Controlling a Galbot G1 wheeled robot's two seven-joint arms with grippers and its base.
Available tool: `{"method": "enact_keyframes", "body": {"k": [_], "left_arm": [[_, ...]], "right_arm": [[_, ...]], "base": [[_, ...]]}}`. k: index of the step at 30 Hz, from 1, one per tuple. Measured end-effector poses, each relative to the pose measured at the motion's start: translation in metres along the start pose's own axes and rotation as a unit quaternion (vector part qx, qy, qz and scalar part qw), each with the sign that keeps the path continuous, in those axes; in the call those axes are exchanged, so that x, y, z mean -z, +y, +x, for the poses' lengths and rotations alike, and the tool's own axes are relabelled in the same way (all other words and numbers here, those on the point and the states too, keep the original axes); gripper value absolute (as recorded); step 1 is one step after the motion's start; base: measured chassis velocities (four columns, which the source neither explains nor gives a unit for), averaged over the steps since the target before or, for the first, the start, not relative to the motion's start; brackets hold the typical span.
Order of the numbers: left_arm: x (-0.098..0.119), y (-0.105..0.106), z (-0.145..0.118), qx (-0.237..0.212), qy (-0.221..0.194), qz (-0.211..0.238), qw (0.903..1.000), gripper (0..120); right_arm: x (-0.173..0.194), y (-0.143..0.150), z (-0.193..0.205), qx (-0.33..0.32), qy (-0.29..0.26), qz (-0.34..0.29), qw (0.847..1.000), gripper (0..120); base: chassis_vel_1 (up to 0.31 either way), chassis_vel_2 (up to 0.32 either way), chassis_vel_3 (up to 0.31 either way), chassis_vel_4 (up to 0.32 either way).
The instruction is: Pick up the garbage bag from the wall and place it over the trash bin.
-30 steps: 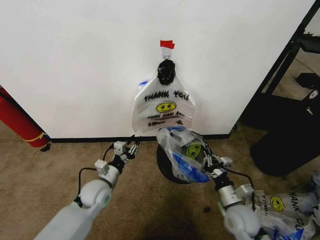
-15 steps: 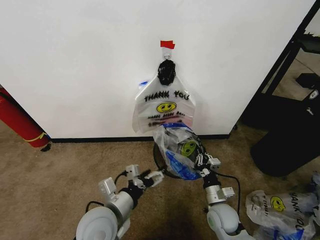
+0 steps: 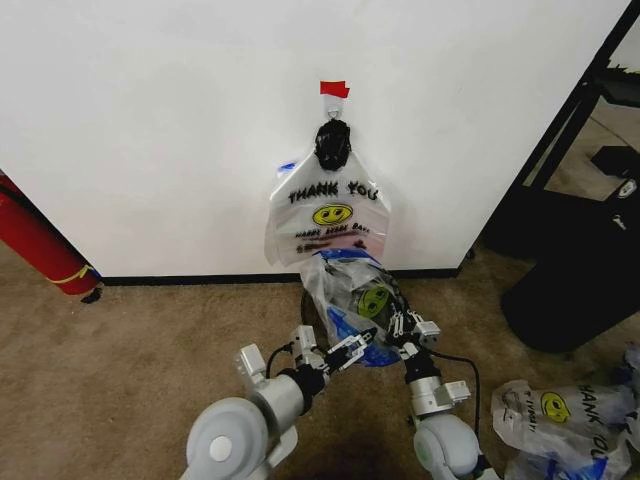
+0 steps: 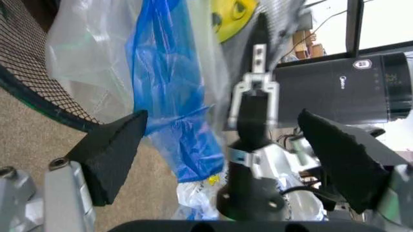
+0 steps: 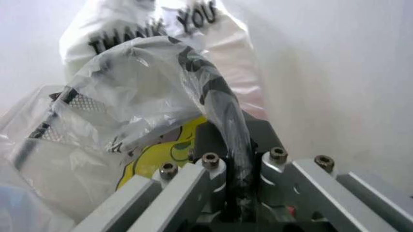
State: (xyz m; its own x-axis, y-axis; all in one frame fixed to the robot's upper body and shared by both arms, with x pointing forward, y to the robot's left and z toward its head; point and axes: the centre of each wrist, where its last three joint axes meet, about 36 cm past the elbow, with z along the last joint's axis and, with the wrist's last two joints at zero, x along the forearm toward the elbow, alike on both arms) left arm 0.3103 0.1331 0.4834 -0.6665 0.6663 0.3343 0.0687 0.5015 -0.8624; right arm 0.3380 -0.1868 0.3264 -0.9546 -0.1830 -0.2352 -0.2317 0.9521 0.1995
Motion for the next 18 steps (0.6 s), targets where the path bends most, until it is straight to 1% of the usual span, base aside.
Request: {"method": "enact_keyframes", "body": {"k": [2,6,8,9,12,15,16,18], "left_arm": [[0.0,0.0,0.0,0.0,-0.001,0.0,1.0,91],[0.0,0.0,0.0,-0.001,-0.004,-0.007,1.0,77],[0.0,0.001,0.001,0.0,-0.005,-0.01,0.9999,67],[0.0,0.001,0.001,0.0,-0.005,-0.01,0.9999,67],[0.0,0.002,0.001,0.002,-0.006,-0.015,0.9999,58],[-0.001,0.002,0.001,0.005,-0.008,-0.018,0.9998,43],[-0.001,0.002,0.001,0.005,-0.008,-0.018,0.9998,43],[-0.001,0.003,0.002,0.009,-0.008,-0.022,0.9997,35]], "right_arm": [[0.002,0.001,0.0,0.003,0.0,-0.001,1.0,1],[0.006,0.003,-0.002,0.007,0.0,-0.001,1.0,1],[0.007,0.003,-0.002,0.008,0.0,-0.001,1.0,1],[0.007,0.003,-0.002,0.008,0.0,-0.001,1.0,1],[0.009,0.004,-0.003,0.008,-0.001,-0.002,1.0,1],[0.01,0.005,-0.003,0.008,-0.002,-0.003,1.0,1],[0.01,0.005,-0.003,0.008,-0.002,-0.003,1.0,1],[0.013,0.005,-0.003,0.008,-0.004,-0.003,1.0,1]], "base": [[0.0,0.0,0.0,0.0],[0.0,0.0,0.0,0.0],[0.0,0.0,0.0,0.0],[0.0,0.0,0.0,0.0],[0.0,0.0,0.0,0.0],[0.0,0.0,0.0,0.0],[0.0,0.0,0.0,0.0],[0.0,0.0,0.0,0.0]]}}
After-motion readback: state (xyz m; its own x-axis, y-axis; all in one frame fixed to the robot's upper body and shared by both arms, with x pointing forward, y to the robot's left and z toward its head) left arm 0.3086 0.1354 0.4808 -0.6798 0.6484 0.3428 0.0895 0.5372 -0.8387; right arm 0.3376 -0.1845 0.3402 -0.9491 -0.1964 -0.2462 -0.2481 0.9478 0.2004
